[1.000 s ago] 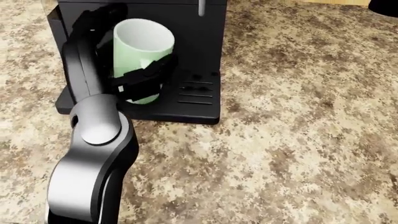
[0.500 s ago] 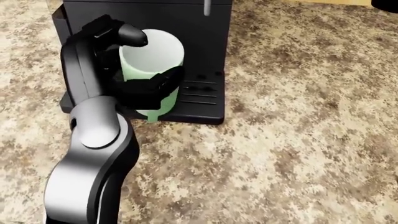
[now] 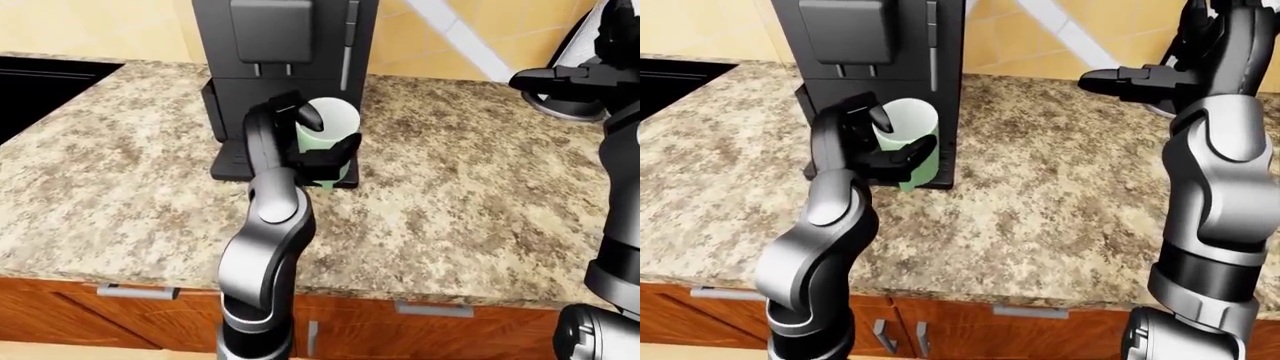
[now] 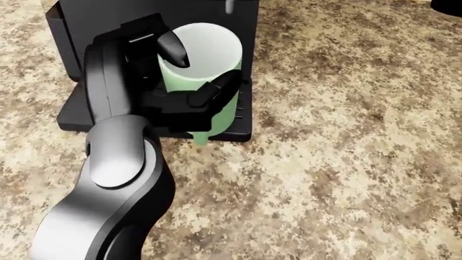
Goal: Pick the mug from under the coffee machine dispenser and place it on the counter.
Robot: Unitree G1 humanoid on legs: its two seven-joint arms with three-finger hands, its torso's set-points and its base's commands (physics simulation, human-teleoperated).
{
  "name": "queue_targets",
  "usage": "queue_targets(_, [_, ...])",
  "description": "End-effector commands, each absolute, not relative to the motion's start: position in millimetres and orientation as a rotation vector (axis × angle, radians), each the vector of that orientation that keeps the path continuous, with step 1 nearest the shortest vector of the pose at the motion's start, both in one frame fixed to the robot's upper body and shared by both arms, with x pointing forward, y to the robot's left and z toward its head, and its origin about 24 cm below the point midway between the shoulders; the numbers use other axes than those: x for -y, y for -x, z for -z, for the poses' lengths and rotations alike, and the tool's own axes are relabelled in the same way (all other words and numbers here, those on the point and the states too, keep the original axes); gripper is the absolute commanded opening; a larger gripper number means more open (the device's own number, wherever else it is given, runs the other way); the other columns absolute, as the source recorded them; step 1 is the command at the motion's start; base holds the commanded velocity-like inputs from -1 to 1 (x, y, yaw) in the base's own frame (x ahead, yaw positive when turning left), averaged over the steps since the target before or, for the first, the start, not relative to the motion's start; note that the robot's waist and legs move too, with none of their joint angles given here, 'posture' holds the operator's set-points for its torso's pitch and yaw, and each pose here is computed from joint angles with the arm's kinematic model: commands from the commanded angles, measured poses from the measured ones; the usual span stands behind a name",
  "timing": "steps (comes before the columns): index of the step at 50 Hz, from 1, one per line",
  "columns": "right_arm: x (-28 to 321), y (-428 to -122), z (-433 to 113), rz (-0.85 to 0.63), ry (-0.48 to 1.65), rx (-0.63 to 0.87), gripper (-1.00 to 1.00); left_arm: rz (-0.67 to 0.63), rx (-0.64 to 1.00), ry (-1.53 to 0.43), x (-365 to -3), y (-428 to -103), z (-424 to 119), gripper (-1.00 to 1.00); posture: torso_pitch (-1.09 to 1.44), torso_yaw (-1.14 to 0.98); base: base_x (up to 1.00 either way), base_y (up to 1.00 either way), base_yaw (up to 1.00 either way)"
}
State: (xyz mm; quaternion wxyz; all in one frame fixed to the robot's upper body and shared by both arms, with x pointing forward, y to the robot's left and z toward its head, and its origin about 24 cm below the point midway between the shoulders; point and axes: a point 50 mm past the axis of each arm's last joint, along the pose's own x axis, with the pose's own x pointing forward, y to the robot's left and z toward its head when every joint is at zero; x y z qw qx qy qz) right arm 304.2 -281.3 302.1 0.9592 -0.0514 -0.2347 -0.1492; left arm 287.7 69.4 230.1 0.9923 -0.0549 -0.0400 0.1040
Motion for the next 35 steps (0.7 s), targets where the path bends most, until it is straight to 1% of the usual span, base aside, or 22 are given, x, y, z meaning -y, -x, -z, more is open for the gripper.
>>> queue_targets(1, [281, -295, -321, 0.308, 0.117, 0.567, 1.00, -0.181, 0.163, 0.144, -66, -282, -246, -1.00, 0.00, 0.00, 0.00, 0.00, 0.00])
queue_targets(12, [280, -295, -322, 0.307, 0.116, 0.568, 1.00, -0.097, 0.181, 0.148, -61, -269, -254, -1.00, 0.00, 0.00, 0.00, 0.00, 0.00])
queue_targets(13, [281, -295, -322, 0.308, 0.116, 0.569, 1.00, -0.056, 0.171, 0.179, -59, -267, -253, -1.00, 0.00, 0.00, 0.00, 0.00, 0.00])
queue_targets(15, [281, -295, -322, 0.309, 0.116, 0.568, 1.00, -0.025, 0.195, 0.181, -57, -263, -255, -1.00, 0.00, 0.00, 0.00, 0.00, 0.00])
queue_targets(22, [281, -295, -321, 0.309, 0.117, 0.566, 1.00, 0.023, 0.166, 0.182, -52, -253, -255, -1.00, 0.00, 0.00, 0.00, 0.00, 0.00])
queue_targets(29, [281, -295, -321, 0.308, 0.117, 0.565, 1.00, 0.130, 0.145, 0.182, -43, -245, -251, -1.00, 0.00, 0.00, 0.00, 0.00, 0.00])
queue_targets(35, [281, -295, -321, 0.307, 0.118, 0.565, 1.00, 0.152, 0.147, 0.179, -42, -244, -249, -1.00, 0.00, 0.00, 0.00, 0.00, 0.00])
